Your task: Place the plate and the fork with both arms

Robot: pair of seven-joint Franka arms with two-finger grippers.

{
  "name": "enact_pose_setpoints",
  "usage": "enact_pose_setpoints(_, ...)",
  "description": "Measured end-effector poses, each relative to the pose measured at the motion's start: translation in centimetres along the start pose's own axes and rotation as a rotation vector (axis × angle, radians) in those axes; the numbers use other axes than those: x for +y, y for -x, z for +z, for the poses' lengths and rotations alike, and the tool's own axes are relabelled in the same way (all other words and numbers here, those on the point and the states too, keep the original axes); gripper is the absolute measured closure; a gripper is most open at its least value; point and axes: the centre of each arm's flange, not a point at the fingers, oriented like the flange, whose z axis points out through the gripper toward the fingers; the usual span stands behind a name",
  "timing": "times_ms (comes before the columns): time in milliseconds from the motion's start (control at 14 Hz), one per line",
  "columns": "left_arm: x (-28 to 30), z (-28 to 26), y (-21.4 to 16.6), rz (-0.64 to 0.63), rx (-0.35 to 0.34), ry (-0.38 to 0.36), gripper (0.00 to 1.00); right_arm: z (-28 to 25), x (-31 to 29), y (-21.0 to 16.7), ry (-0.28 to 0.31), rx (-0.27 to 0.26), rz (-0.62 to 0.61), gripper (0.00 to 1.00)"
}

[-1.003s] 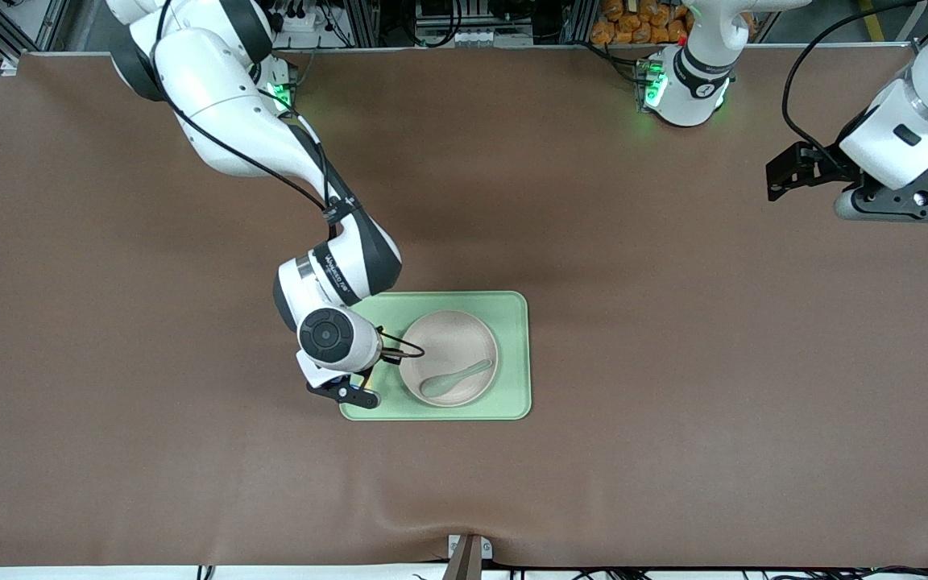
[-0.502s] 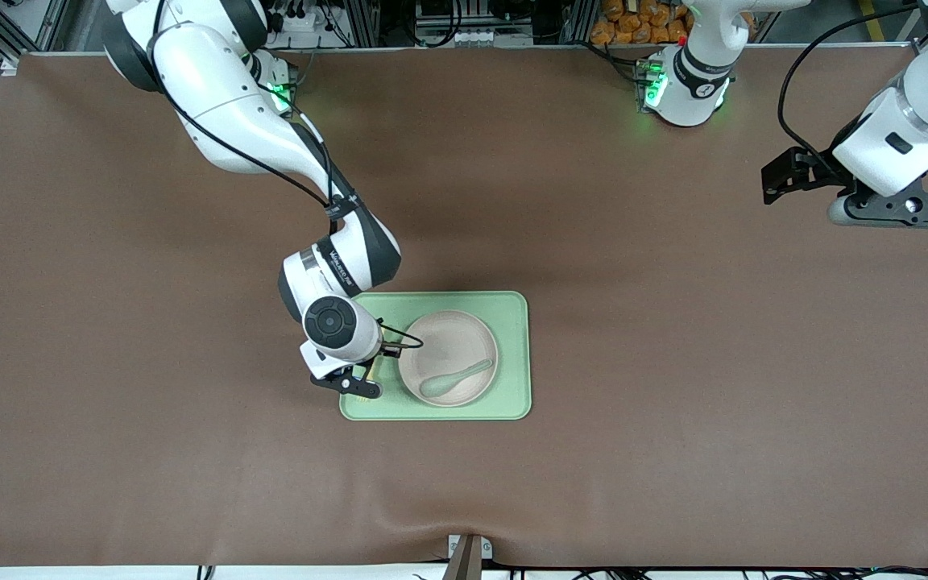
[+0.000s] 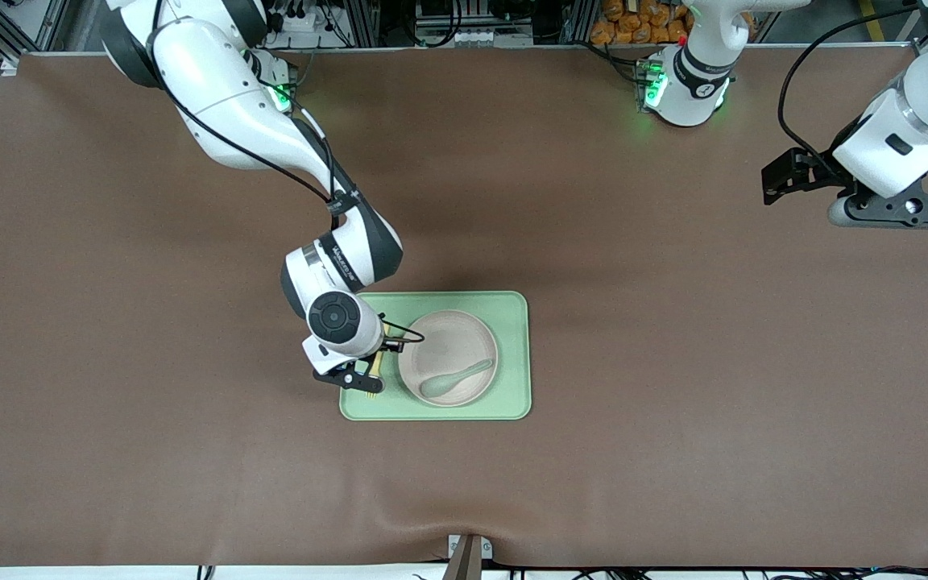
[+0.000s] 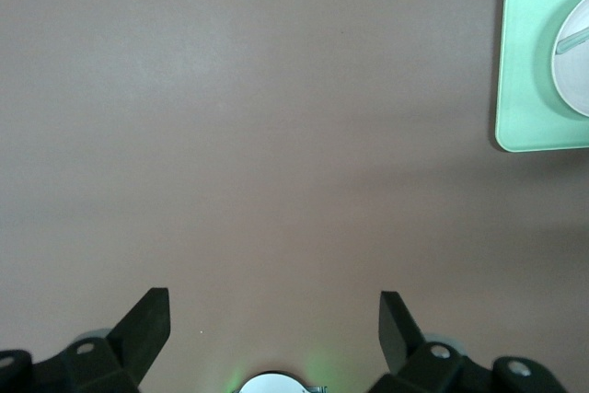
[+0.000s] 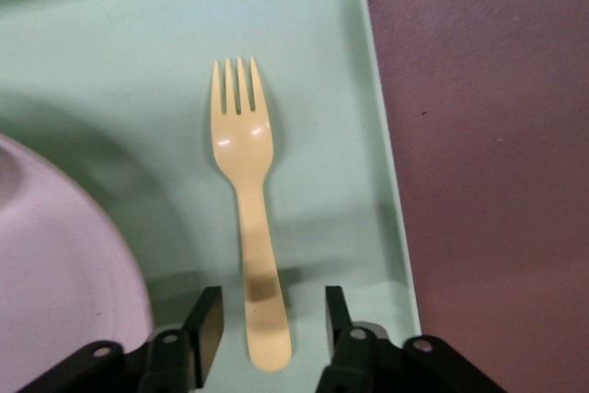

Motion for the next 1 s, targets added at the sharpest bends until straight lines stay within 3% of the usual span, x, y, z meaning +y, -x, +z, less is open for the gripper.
enact_pose_setpoints(287, 0.0, 0.0, 0.0, -0.001, 0.0, 0.0, 0.0, -5.7, 2.2, -1.7, -0.045, 0.051, 0.037, 0.01)
enact_pose_setpoints(502, -0.1, 0.0, 0.0, -0.003, 0.0, 0.0, 0.0, -8.9, 5.2, -3.8, -0.081, 0.078, 0.085, 0.0)
enact_pose_setpoints(717, -0.2, 0.0, 0.0, -0.003, 0.0, 0.0, 0.0, -11.9, 9.8, -6.2, -0.146, 0.057, 0.143, 0.0)
enact_pose_setpoints(1003, -0.3, -0.6, 0.0, -0.001, 0.016, 0.001, 0.0, -16.5, 17.5, -8.1, -0.142, 0.025, 0.168, 0.0)
